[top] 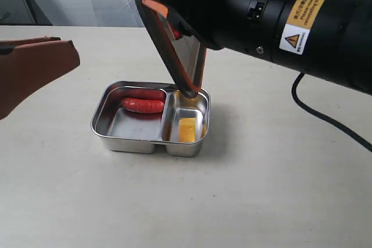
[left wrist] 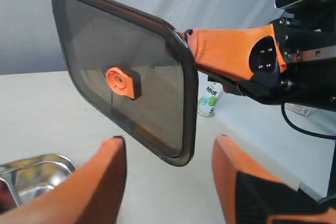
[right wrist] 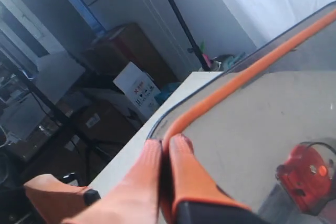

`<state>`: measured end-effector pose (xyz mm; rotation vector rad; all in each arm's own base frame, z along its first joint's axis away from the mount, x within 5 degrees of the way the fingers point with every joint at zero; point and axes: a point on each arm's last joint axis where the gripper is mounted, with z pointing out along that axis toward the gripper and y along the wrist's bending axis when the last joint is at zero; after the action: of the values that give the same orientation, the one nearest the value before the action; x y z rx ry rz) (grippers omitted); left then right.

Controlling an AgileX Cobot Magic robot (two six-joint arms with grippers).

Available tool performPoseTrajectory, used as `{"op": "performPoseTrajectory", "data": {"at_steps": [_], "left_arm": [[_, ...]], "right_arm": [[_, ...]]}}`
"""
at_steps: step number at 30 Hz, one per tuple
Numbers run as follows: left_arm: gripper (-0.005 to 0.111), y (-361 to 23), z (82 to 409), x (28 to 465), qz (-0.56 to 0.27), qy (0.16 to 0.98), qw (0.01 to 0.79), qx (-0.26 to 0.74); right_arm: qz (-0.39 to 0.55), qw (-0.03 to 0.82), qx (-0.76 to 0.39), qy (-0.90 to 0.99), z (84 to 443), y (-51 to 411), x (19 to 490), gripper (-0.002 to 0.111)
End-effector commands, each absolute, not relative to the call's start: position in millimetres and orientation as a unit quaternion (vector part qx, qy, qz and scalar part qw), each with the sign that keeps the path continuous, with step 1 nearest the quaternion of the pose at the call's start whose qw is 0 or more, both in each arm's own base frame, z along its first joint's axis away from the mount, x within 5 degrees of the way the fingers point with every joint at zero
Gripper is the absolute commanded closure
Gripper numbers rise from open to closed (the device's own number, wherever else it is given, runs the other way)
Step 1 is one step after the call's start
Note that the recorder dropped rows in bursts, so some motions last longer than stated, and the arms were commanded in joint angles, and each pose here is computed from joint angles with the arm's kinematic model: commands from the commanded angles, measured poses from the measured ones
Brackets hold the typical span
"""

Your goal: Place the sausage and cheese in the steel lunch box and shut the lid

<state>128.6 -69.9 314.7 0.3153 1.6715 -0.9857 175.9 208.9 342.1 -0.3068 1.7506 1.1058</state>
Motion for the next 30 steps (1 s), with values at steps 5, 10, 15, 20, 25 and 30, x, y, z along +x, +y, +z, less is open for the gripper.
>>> {"op": "performPoseTrajectory", "data": {"at_steps": [5,10,15,20,25,30], "left_arm": [[0.054,-77.9,320.0,122.9,-0.433,0.664,0.57,0.218],[0.054,-77.8,320.0,123.0,-0.416,0.658,0.582,0.235],[0.054,-76.6,319.3,124.9,-0.399,0.66,0.59,0.237],[0.054,-74.6,318.4,127.6,-0.382,0.666,0.597,0.231],[0.054,-70.5,314.8,132.4,-0.344,0.684,0.604,0.222],[0.054,-71.0,313.9,136.2,-0.358,0.684,0.599,0.211]], "right_arm": [[0.507,0.515,-0.115,0.681,347.8,217.1,178.9,0.109],[0.52,0.5,-0.111,0.684,335.9,230.5,182.1,0.109],[0.55,0.498,-0.108,0.662,328.8,246.4,185.2,0.109],[0.547,0.495,-0.111,0.666,324.8,256.4,192.8,0.109],[0.55,0.503,-0.119,0.656,333.0,259.1,193.8,0.109],[0.552,0.503,-0.126,0.653,335.5,262.2,190.8,0.109]]}}
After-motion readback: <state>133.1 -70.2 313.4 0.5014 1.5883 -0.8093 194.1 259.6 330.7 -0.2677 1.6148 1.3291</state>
